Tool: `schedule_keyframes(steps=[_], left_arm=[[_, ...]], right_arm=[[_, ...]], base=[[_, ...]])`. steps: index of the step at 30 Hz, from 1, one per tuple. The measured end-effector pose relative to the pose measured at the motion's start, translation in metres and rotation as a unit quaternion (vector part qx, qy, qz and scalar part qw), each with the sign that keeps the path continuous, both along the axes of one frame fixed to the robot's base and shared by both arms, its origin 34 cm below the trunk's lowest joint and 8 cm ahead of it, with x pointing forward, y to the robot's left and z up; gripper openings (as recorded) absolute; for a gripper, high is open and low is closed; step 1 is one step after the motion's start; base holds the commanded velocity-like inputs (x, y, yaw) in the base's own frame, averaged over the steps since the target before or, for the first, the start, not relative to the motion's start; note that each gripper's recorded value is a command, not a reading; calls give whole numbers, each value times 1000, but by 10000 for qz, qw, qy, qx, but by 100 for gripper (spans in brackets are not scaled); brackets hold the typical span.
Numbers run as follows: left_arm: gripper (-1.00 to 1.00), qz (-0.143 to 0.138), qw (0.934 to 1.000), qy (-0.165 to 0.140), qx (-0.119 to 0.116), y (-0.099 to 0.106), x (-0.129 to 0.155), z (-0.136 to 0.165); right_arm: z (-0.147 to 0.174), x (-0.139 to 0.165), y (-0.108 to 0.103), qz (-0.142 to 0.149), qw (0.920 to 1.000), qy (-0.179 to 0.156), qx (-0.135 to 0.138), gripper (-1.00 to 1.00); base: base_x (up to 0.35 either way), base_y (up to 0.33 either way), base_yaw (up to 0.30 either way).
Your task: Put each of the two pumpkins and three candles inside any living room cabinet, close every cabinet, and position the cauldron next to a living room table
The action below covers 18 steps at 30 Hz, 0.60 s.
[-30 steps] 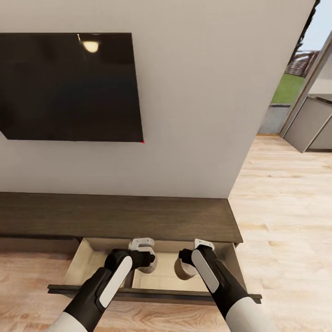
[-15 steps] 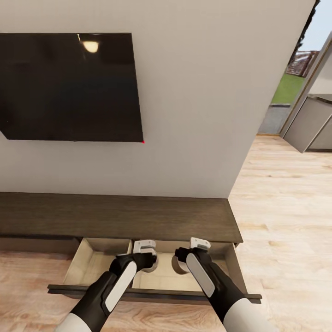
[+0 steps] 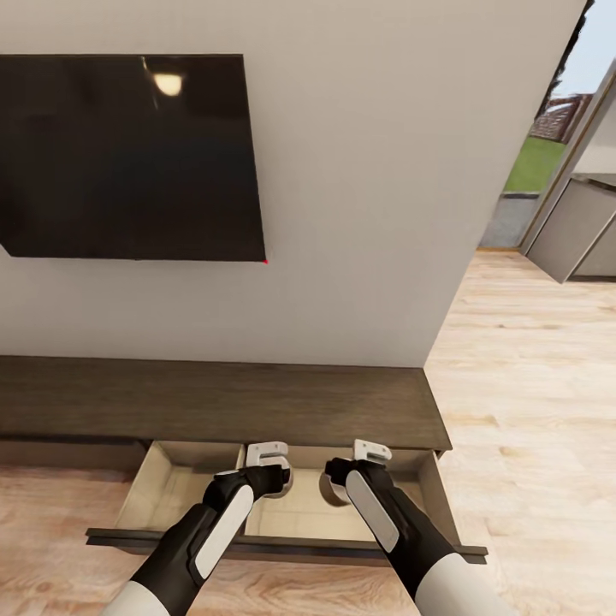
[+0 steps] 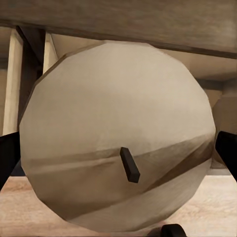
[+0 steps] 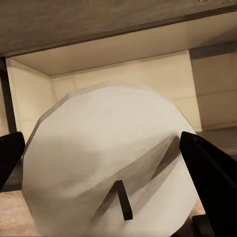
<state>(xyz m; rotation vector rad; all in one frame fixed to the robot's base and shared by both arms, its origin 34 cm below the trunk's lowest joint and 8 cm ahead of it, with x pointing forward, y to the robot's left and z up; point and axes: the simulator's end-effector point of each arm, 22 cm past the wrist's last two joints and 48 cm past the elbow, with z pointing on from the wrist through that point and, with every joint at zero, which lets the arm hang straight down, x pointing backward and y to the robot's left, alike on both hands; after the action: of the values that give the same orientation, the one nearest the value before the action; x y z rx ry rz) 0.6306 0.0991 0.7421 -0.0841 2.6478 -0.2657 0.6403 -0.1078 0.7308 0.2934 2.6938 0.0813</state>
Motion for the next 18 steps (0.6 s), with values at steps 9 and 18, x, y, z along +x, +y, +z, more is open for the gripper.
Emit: schedule_keyframes(steps=[9, 18], left_arm=[[-100, -1, 10000, -2, 16, 0, 2, -10], [-100, 13, 10000, 0, 59, 2, 4, -21]], right_arm=[[-10, 4, -3, -62, 10000, -49, -11, -100], [-42, -13, -11, -83, 9995, 257, -139, -100]], base=[[0, 0, 0], [0, 0, 0]])
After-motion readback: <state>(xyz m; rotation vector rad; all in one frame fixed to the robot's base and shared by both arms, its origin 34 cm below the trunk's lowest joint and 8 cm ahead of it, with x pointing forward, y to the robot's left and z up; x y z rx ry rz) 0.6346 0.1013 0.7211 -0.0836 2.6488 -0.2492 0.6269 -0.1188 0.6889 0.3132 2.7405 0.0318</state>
